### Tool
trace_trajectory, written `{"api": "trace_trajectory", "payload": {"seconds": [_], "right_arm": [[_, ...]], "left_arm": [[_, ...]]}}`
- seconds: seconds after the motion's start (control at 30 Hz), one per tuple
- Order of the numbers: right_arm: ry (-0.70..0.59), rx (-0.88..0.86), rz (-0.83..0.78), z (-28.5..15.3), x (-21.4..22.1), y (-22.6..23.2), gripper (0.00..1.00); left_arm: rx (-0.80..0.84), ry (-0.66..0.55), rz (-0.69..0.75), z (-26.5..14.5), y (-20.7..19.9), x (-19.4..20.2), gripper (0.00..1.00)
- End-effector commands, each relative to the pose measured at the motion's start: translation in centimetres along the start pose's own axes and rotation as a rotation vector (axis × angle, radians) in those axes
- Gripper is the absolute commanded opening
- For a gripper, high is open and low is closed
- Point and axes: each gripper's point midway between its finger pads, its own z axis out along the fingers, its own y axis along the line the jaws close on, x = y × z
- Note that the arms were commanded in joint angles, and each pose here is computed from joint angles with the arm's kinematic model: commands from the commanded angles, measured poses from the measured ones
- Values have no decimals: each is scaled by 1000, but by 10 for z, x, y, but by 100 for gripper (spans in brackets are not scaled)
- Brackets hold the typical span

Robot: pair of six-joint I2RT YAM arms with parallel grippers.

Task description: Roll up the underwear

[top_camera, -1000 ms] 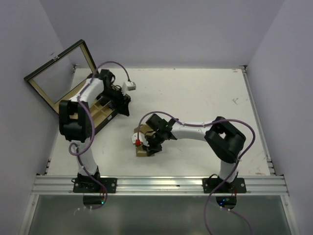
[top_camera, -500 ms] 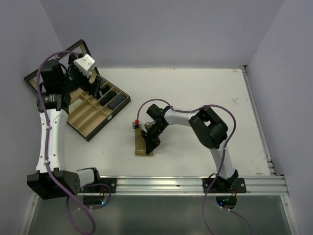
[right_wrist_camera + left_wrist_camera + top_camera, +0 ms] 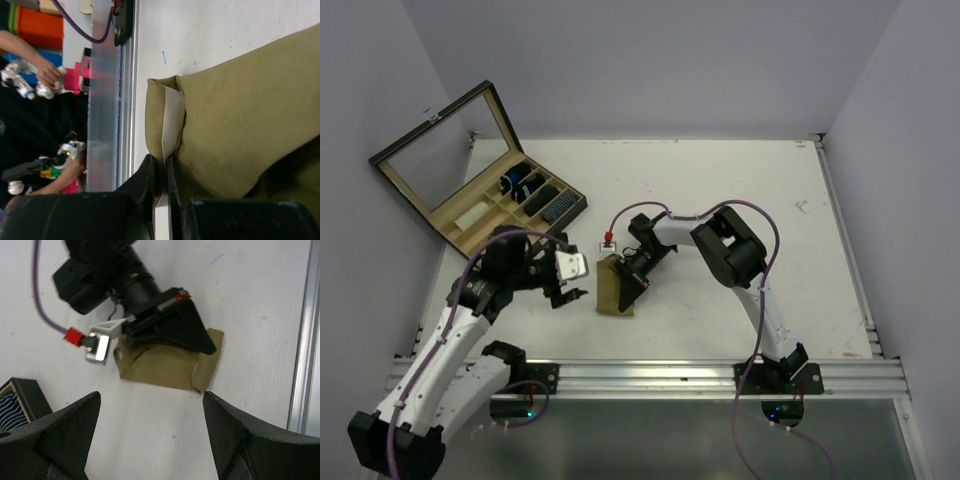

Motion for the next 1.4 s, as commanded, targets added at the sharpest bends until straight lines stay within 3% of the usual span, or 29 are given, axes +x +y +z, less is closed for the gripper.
{"api": "trace_trajectory", "payload": {"seconds": [0.0, 0.07, 0.3, 0.93, 1.1, 1.13, 1.23, 1.37], "right_arm": [[128, 174, 69, 2, 43, -61, 0], [123, 169, 97, 2, 44, -65, 0], [112, 157, 161, 0, 44, -72, 0], [111, 158, 199, -1, 48, -78, 0], [109, 166, 194, -3, 46, -77, 0], [105, 170, 188, -5, 43, -76, 1], [83, 184, 183, -13, 33, -70, 17], [28, 223, 150, -35, 10, -59, 32]], "left_arm": [[-1, 63, 118, 22, -19, 18, 83], [82, 97, 162, 41, -44, 29, 78], [115, 237, 287, 84, -71, 57, 65], [194, 328, 352, 117, -90, 90, 43], [238, 350, 324, 118, -98, 96, 23], [259, 370, 317, 116, -101, 100, 15], [344, 397, 299, 110, -115, 108, 0], [436, 417, 246, 104, -133, 115, 0]]}}
